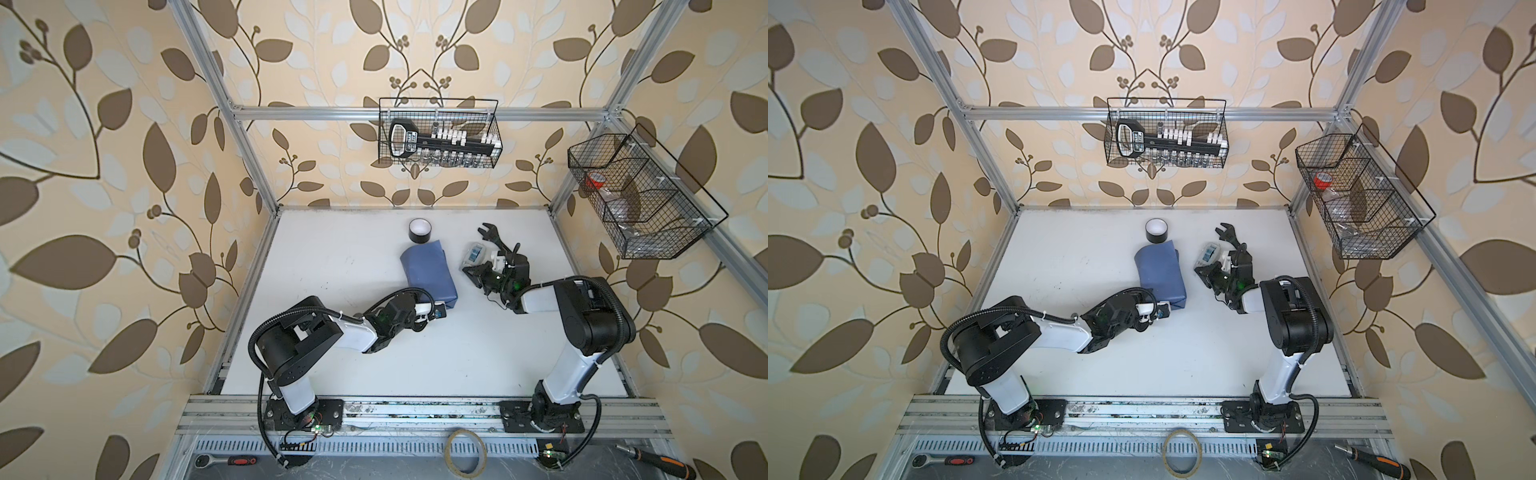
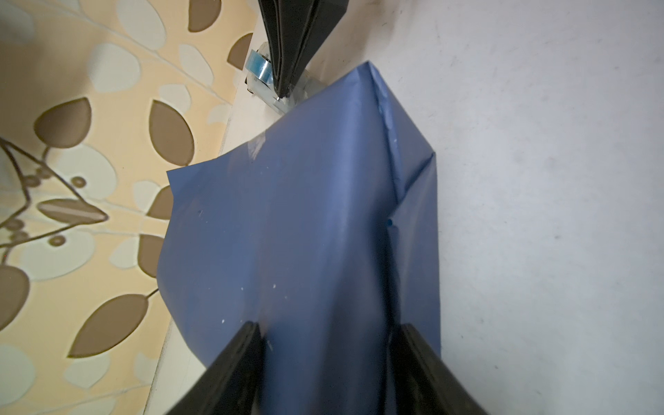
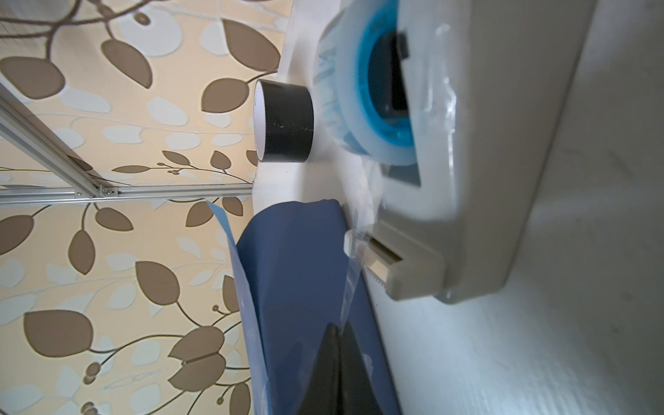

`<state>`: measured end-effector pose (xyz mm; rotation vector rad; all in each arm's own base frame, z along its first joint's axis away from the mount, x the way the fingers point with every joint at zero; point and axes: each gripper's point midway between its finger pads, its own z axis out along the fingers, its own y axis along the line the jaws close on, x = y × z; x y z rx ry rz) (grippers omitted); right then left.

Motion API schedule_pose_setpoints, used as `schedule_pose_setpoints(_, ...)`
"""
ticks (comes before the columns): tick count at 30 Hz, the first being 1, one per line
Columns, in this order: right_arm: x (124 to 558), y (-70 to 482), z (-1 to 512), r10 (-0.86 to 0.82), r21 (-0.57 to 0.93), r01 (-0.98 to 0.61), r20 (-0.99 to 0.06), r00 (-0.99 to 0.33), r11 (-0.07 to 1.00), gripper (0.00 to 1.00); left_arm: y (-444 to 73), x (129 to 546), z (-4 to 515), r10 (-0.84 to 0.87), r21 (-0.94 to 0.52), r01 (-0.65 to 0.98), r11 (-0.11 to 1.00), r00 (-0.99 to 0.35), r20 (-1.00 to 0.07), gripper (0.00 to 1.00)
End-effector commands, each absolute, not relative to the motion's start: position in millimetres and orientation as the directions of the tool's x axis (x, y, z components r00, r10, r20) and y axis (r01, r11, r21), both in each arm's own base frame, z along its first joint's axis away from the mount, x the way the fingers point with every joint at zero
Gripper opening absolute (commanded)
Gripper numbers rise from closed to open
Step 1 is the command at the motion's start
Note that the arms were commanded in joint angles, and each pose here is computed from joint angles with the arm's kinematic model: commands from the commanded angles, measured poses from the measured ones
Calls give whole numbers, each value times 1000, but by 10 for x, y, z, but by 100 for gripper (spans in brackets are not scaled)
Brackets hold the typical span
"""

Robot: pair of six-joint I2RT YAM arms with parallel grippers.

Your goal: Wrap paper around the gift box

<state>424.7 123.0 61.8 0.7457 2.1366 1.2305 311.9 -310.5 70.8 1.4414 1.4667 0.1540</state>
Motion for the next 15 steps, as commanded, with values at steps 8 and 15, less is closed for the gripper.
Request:
schedule_pose_setpoints(8, 4108, 1141, 26, 693, 827, 292, -154, -705, 481, 0, -2792, 2978, 170, 901, 653, 743, 148, 170, -398, 60)
schedule_pose_setpoints(15, 4078, 997, -100, 700, 783, 334, -174, -692, 525, 0, -2795, 2982, 164, 902, 652, 744, 148, 170, -398, 60)
